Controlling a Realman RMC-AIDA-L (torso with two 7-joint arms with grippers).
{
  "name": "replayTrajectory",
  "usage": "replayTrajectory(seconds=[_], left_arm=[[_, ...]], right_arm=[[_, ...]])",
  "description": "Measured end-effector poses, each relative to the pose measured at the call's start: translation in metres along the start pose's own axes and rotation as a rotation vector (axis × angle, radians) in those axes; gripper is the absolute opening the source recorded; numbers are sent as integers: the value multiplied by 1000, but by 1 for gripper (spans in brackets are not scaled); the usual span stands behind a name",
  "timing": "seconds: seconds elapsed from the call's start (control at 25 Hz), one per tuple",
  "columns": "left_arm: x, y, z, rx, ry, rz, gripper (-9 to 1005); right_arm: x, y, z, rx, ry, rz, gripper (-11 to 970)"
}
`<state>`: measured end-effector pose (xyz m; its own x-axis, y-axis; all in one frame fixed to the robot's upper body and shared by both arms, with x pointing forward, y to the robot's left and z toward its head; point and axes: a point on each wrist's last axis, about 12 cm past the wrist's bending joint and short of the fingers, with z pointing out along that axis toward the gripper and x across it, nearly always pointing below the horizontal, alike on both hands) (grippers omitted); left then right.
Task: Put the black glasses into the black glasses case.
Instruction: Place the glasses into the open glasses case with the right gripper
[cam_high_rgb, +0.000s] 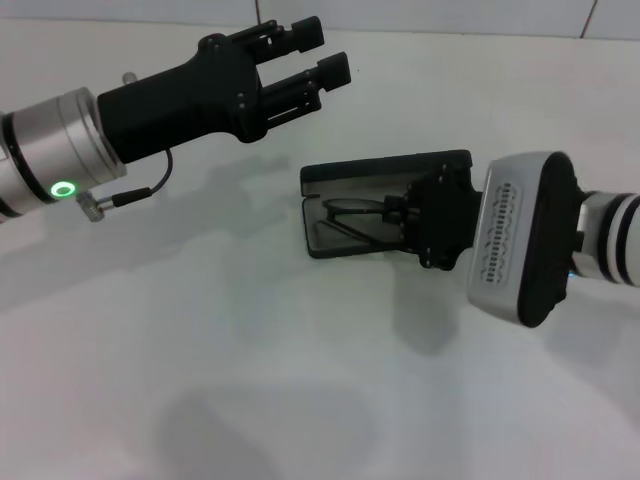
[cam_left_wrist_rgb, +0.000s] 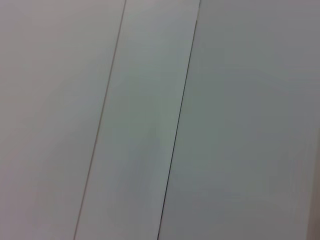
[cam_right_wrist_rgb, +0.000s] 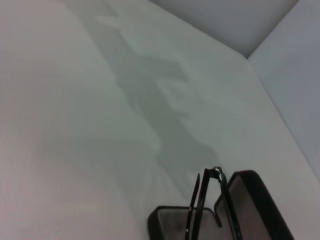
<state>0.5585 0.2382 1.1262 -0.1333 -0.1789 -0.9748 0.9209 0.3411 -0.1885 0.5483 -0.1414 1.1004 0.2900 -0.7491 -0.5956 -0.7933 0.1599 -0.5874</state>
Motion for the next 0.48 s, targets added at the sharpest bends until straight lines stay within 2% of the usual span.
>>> replayTrajectory(seconds=[0.48], left_arm=[[-2,2,4,3,2,-3,604]], right_arm=[[-2,3,-1,6,6,-29,107]])
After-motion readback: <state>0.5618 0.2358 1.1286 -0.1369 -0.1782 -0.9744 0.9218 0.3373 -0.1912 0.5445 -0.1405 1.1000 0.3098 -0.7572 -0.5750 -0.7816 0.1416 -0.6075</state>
